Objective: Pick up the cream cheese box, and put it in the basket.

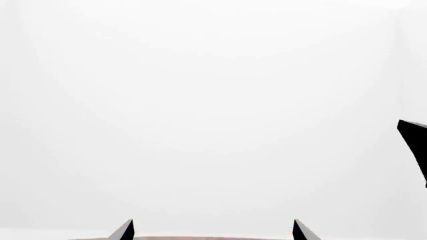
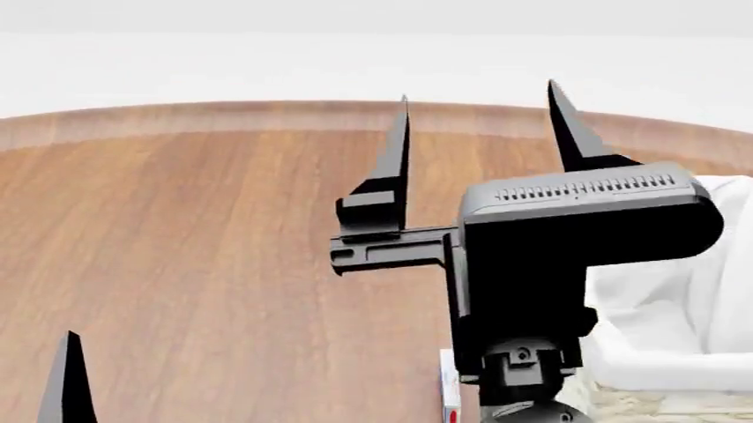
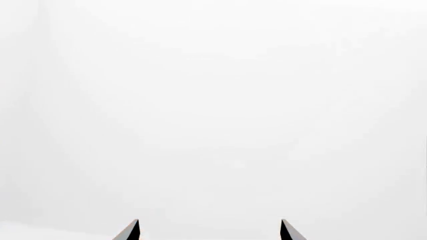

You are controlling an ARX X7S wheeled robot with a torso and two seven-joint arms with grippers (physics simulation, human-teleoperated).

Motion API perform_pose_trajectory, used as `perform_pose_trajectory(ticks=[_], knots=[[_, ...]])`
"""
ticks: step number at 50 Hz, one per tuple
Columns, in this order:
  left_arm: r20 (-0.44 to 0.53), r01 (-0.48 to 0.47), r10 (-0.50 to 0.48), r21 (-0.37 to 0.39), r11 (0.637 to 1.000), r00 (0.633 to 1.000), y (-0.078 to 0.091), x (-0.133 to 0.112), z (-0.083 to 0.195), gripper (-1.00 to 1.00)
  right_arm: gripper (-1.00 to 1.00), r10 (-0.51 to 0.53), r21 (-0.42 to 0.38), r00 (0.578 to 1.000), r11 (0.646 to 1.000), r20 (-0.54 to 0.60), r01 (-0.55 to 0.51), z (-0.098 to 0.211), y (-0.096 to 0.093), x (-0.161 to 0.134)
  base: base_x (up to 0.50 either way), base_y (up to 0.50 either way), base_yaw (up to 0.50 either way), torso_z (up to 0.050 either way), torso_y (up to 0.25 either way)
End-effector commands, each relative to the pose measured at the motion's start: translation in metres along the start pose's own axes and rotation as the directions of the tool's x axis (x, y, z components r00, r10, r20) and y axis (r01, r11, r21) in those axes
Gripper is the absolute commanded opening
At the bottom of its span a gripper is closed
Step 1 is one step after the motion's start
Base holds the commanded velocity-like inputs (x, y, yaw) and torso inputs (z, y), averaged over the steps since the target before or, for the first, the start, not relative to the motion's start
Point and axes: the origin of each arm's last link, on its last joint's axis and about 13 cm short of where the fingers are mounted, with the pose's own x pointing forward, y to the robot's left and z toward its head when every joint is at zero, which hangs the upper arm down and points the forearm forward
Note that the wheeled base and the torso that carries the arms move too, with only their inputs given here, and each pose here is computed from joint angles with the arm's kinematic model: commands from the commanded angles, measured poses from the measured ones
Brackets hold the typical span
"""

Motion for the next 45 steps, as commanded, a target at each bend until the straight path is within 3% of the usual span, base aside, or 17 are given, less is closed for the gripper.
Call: perform_pose_trajectory(ticks=[1, 6, 18, 45], knots=[[-0.006, -0.009, 0.009, -0.009, 1.000, 1.000, 0.002, 0.001, 0.001, 1.00, 1.00, -0.007, -0.037, 0.999, 0.999, -0.052, 0.005, -0.001, 0.001, 0.074, 0.00, 0.00, 0.00, 0.000, 0.000], [-0.013, -0.006, 0.007, 0.006, 1.000, 1.000, 0.003, 0.002, -0.003, 1.00, 1.00, -0.001, -0.045, 0.993, 0.999, -0.119, -0.005, -0.021, 0.005, 0.101, 0.00, 0.00, 0.00, 0.000, 0.000], [-0.004, -0.016, 0.016, 0.024, 1.000, 1.000, 0.002, 0.001, -0.001, 1.00, 1.00, 0.016, 0.039, 0.954, 0.999, -0.301, -0.004, -0.085, 0.021, 0.115, 0.00, 0.00, 0.00, 0.000, 0.000], [0.014, -0.023, 0.023, 0.032, 0.999, 1.000, 0.001, 0.000, 0.000, 1.00, 1.00, 0.009, 0.020, 0.859, 1.000, -0.512, 0.001, -0.169, 0.027, 0.082, 0.00, 0.00, 0.00, 0.000, 0.000]])
